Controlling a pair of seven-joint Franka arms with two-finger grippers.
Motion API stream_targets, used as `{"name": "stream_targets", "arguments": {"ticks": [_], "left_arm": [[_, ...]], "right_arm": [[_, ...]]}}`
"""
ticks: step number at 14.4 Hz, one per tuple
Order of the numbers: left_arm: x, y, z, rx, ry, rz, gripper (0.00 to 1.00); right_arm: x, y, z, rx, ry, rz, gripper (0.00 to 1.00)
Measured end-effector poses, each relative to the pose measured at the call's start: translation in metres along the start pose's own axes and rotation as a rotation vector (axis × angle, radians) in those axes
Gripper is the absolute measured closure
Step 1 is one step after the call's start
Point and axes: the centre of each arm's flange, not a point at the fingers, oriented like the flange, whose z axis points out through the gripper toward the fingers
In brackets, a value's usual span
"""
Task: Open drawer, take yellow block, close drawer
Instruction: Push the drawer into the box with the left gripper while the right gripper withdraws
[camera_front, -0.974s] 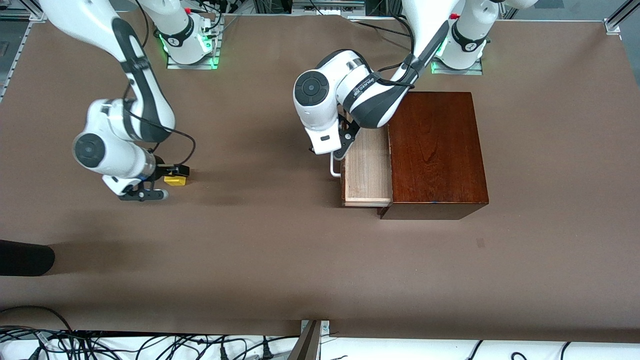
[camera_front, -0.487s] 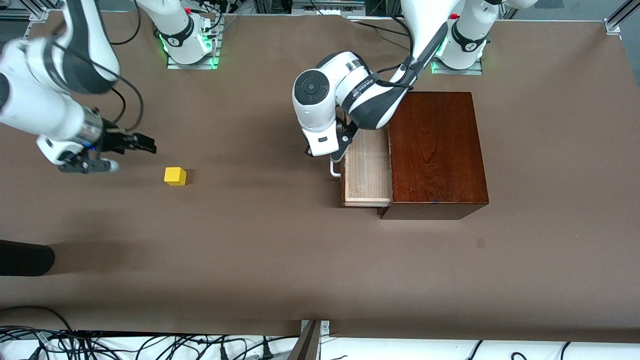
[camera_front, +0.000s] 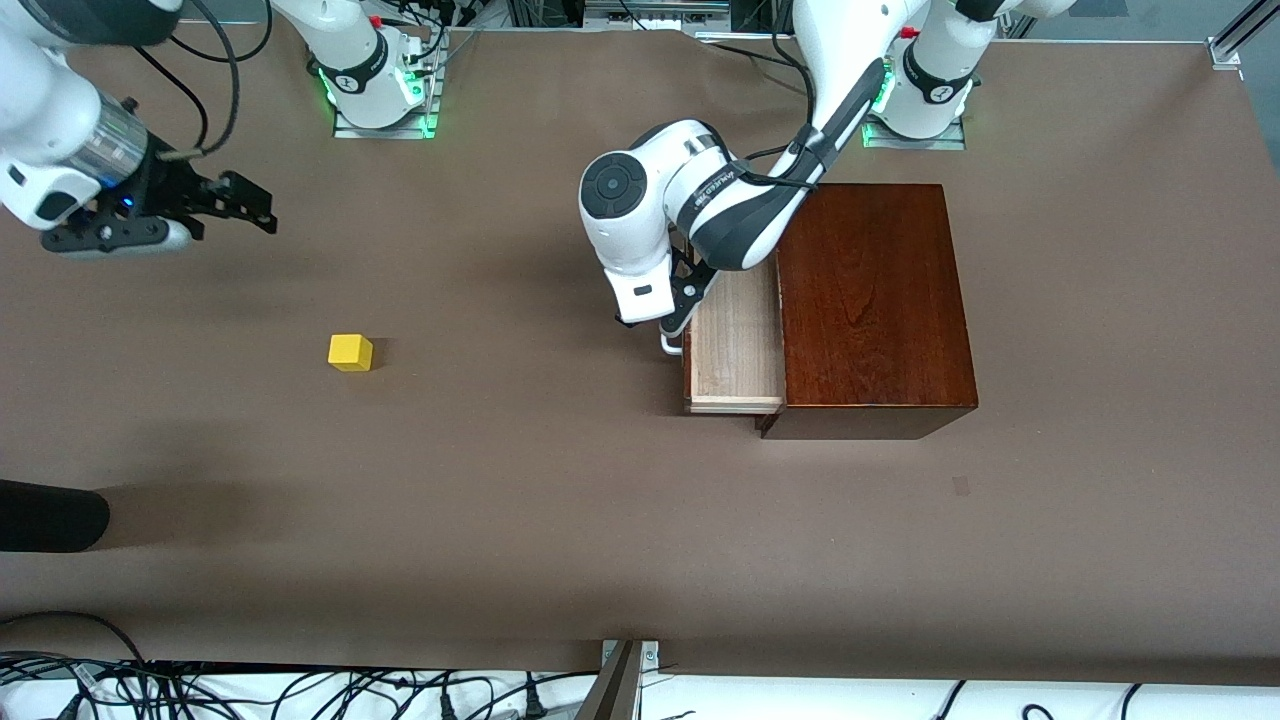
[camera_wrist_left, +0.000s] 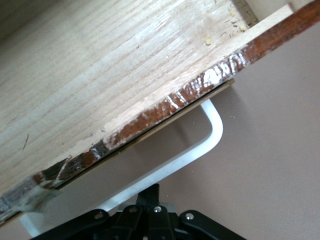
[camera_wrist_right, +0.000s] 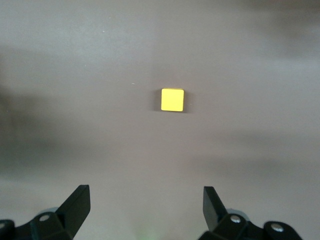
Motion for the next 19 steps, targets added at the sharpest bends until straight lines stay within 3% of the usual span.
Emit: {"name": "stream_targets", "arguments": {"ticks": [6, 11, 19], "left_arm": [[0.013, 0.0, 0.0, 0.019, 0.04, 0.057, 0.99], [0.035, -0.012, 0.007, 0.068, 0.058, 0.143, 0.99], [0.102, -0.036, 0.008, 0.127, 0.059, 0.21, 0.99]], "right_arm": [[0.001, 0.008, -0.029, -0.023, 0.027, 0.0, 0.0], [0.033, 0.008, -0.057, -0.037, 0.086, 0.001, 0.0], [0.065, 0.01, -0.014, -0.053, 0.01, 0.011, 0.0]]}}
